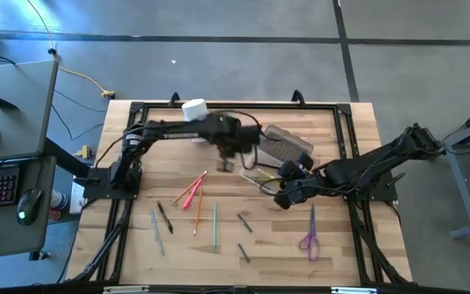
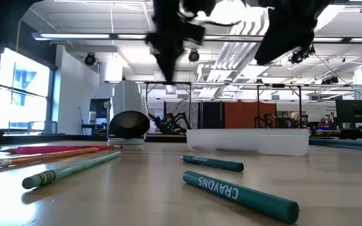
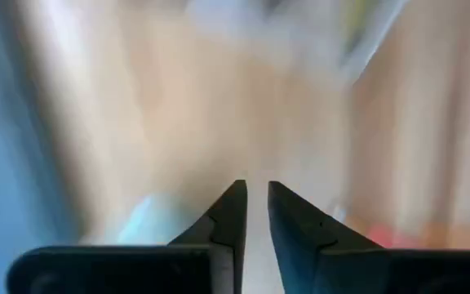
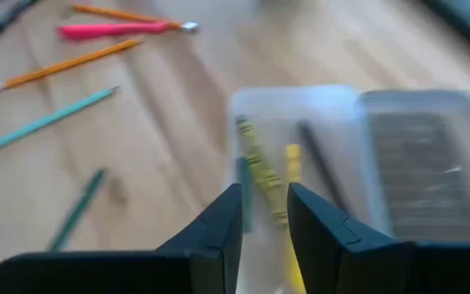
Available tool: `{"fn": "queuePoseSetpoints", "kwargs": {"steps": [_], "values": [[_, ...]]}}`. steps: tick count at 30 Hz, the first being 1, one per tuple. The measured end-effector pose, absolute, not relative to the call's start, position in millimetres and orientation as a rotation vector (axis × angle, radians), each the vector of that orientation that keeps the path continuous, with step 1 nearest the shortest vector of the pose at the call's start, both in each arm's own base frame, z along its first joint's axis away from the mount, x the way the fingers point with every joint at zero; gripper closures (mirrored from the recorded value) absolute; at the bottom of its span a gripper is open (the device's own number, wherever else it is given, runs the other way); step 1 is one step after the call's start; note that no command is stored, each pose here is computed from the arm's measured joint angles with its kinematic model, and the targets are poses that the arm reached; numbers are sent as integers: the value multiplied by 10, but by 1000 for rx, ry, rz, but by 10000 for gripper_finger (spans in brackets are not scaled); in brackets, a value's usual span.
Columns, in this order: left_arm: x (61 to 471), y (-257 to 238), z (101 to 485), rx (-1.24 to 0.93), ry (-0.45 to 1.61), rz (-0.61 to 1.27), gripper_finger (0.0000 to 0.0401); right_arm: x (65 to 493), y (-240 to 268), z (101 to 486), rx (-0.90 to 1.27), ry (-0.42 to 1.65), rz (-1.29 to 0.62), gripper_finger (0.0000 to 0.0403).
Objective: Pick & place school supplies into a supply box
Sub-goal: Put the top dark green crayon into the supply box
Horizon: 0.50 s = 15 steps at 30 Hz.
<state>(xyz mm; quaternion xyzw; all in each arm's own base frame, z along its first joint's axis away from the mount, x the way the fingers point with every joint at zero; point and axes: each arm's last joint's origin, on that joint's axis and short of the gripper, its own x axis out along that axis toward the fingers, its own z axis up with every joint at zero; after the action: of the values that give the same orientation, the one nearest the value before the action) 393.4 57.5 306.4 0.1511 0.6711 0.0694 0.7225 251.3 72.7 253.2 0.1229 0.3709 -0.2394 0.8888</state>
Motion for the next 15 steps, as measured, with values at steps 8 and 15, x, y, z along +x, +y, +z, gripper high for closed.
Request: {"fn": "queuePoseSetpoints", "kwargs": {"steps": [8, 15], "values": [[3341, 554, 4033, 260, 1256, 393, 357, 2967, 769, 2224, 392, 819, -282, 320], [2516, 541, 4322, 123, 1135, 551, 371, 3369, 875, 1983, 472, 914, -259, 320]]}}
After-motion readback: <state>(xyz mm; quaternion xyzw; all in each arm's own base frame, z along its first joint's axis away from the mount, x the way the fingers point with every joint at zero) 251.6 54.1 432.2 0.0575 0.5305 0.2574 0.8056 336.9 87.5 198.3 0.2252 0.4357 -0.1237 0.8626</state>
